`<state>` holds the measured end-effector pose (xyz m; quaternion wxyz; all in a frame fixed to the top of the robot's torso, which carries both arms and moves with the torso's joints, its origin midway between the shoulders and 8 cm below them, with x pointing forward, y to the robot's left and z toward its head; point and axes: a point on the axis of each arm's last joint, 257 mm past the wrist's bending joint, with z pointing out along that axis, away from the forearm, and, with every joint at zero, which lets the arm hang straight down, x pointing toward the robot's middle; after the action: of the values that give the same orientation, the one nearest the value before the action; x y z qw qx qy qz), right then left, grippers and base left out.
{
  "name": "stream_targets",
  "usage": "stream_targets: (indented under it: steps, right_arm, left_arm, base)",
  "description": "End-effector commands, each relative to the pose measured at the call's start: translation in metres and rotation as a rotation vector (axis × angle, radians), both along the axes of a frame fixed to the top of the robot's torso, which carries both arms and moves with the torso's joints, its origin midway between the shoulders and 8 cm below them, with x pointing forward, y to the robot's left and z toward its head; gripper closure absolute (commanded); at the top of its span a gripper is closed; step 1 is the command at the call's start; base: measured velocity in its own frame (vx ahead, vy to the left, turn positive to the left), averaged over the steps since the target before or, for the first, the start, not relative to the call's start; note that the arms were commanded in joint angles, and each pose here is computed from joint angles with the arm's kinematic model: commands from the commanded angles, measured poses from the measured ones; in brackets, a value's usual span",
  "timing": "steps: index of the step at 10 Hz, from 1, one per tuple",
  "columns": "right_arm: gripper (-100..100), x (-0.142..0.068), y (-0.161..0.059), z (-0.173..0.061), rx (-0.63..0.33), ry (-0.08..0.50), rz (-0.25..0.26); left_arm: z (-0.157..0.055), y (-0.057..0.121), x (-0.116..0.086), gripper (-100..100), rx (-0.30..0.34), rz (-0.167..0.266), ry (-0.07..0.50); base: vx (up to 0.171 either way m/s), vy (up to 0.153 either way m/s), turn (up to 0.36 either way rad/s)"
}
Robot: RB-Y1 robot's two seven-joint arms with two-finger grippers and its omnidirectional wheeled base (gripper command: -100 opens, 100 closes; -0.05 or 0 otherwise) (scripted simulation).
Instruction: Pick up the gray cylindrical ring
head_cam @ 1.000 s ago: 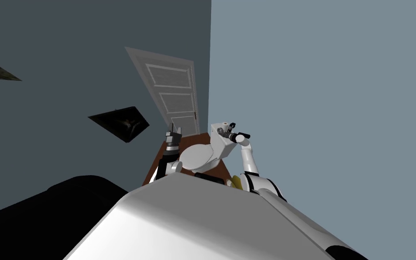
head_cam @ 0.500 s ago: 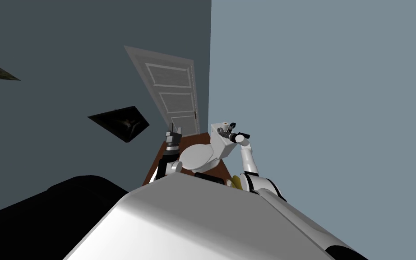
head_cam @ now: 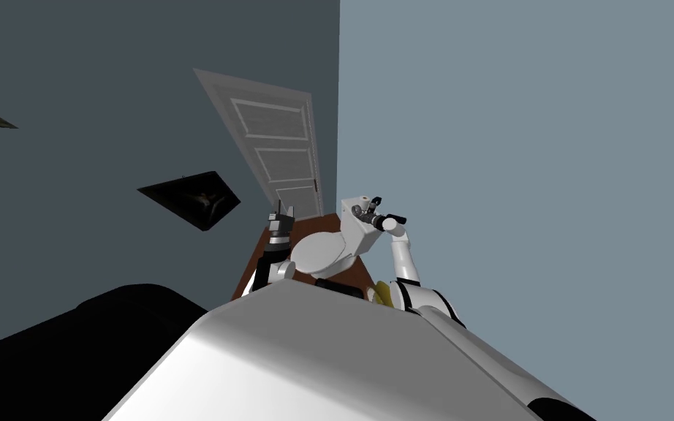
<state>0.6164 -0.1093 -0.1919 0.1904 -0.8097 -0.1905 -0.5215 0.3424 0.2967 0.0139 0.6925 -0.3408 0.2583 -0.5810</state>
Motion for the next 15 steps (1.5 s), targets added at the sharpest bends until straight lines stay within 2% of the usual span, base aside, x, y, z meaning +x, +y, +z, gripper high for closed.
stream_targets:
  steps: [1,5,6,7,11,15]
  right_arm:
    - [-100,0.003,-0.014,0.009,-0.025,-0.014,-0.01]
    - [-100,0.004,-0.034,0.038,-0.038,-0.041,-0.026]
    - [-100,0.002,-0.023,0.016,-0.013,-0.007,-0.021]
    - [-100,0.002,-0.023,0.016,-0.013,-0.007,-0.021]
    - [-100,0.002,0.001,-0.004,0.013,0.012,-0.006]
    - [-100,0.002,0.004,-0.007,0.018,0.013,-0.004]
  left_arm:
    - [0.0,0.0,0.0,0,0.0,0.0,0.0]
    - [0.0,0.0,0.0,0,0.0,0.0,0.0]
    - [0.0,0.0,0.0,0,0.0,0.0,0.0]
    - [0.0,0.0,0.0,0,0.0,0.0,0.0]
    - [0.0,0.0,0.0,0,0.0,0.0,0.0]
    - [0.0,0.0,0.0,0,0.0,0.0,0.0]
  base:
    - [-0.234,-0.006,-0.111]
    - [-0.174,-0.018,-0.05]
    - [0.065,0.005,0.089]
    - [0.186,0.018,0.082]
    - [0.212,0.03,0.063]
    - [0.01,-0.017,0.049]
